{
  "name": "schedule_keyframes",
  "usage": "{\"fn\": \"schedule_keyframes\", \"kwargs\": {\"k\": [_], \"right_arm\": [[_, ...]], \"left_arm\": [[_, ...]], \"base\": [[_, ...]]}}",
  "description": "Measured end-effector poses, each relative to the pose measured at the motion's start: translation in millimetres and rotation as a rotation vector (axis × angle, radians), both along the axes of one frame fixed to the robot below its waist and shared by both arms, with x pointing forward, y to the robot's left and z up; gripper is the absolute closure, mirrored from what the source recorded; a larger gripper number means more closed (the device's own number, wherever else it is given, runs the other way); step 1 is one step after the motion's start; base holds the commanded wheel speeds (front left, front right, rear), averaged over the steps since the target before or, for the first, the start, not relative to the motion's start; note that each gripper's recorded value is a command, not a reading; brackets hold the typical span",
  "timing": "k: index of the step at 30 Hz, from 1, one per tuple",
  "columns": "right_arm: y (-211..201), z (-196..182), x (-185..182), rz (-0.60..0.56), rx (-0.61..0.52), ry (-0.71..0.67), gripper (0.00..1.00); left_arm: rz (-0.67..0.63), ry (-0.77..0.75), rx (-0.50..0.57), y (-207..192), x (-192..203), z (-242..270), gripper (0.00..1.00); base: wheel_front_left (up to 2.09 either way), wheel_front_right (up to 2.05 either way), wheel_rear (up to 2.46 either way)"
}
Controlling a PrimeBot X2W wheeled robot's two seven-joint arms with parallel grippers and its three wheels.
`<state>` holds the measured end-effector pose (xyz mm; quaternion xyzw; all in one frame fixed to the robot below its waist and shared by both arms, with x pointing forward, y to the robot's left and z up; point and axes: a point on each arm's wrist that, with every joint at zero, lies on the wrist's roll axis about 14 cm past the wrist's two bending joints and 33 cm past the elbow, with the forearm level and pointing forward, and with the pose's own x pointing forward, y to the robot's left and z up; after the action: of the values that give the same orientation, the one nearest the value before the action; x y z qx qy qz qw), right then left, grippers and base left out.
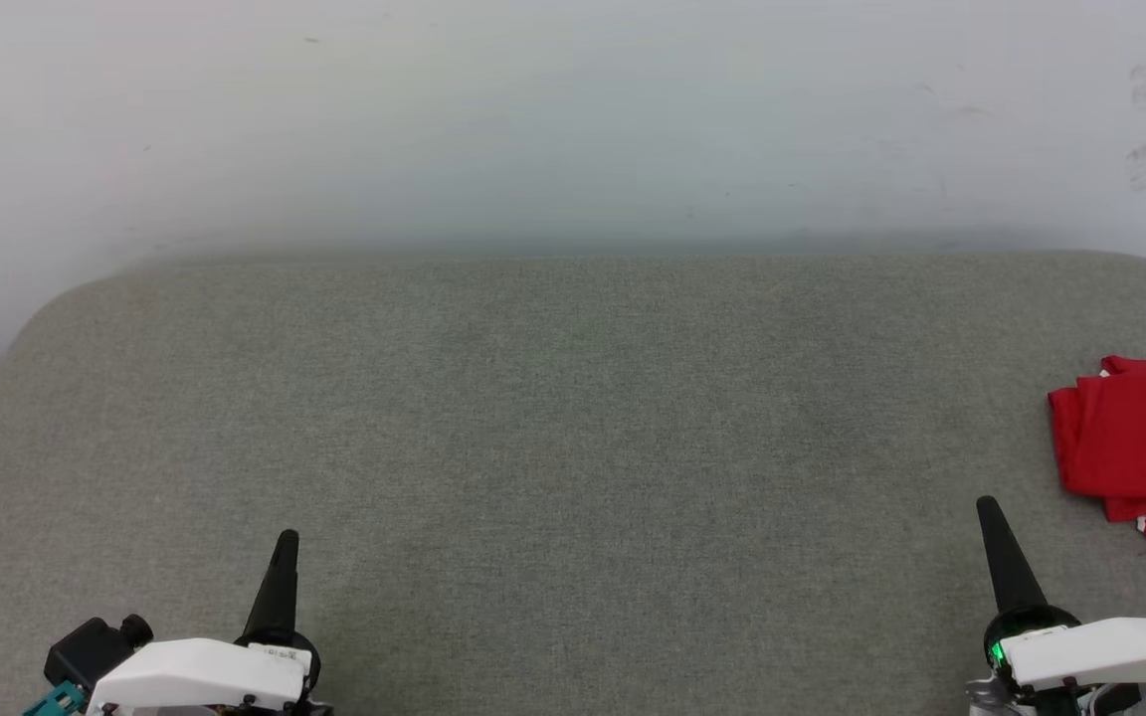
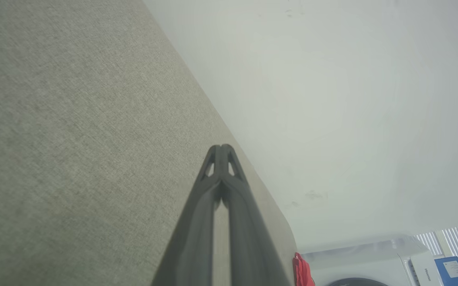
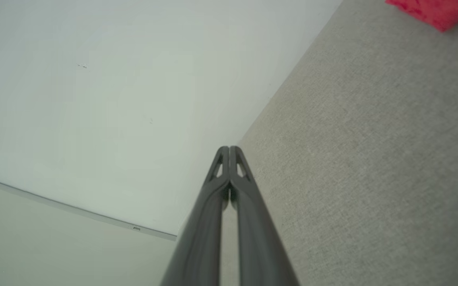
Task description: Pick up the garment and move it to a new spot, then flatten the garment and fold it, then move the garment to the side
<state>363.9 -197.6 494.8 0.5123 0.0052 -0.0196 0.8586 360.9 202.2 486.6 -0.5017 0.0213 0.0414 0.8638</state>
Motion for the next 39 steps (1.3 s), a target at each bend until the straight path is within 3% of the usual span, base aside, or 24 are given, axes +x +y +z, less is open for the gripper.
{"fn": "schedule_keyframes", "kwargs": {"k": [39], "right_arm": [[-1.8,6.7,16.9,0.010,0.345,-0.014,1.00]], "left_arm": [[-0.016,-0.048,-0.365,-1.9,18.3,10.5,1.00]], "base": [[0.00,0.00,0.00]]}}
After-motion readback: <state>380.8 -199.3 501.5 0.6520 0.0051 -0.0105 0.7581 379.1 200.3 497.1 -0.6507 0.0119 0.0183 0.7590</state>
